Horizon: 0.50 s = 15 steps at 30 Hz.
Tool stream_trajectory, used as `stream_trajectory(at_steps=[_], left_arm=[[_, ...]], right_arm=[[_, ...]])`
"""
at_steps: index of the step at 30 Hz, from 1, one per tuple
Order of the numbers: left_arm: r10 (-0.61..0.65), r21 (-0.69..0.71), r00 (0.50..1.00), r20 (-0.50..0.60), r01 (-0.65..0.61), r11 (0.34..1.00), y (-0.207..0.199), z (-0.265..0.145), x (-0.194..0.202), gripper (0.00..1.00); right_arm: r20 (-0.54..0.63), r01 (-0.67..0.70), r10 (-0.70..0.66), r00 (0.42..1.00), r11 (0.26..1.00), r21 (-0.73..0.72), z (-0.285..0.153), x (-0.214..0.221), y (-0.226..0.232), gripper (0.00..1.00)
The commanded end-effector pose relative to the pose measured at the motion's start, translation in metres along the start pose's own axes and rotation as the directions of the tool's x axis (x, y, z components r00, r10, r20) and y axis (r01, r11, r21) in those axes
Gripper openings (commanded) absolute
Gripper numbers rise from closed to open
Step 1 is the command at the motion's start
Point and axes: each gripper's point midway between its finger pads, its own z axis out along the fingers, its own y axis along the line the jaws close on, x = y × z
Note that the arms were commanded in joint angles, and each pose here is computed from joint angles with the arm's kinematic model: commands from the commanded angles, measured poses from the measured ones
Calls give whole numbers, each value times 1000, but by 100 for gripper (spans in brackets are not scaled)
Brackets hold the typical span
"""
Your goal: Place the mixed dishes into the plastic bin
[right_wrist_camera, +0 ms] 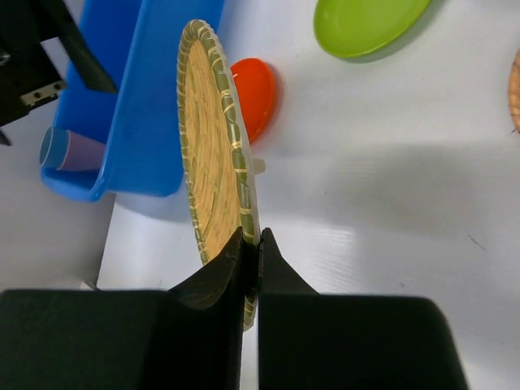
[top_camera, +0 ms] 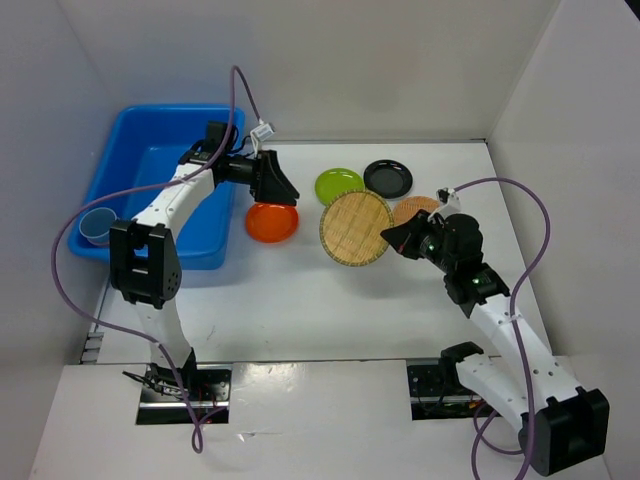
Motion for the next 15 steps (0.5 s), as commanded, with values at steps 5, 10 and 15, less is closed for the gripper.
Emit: stream_trajectory(at_steps=[5, 10, 15], left_arm=[[67, 110, 998, -3, -66, 992, -1, 10, 1, 100], [71, 152, 997, -21, -67, 986, -6, 23, 1, 100], [89, 191, 995, -35, -81, 978, -9, 36, -2, 99]], right_arm=[[101, 98, -81, 992, 978, -182, -15, -43, 62, 0], [80, 115, -100, 992, 967, -227, -9, -45, 74, 0], [58, 120, -110, 992, 967, -226, -1, -40, 77, 0]])
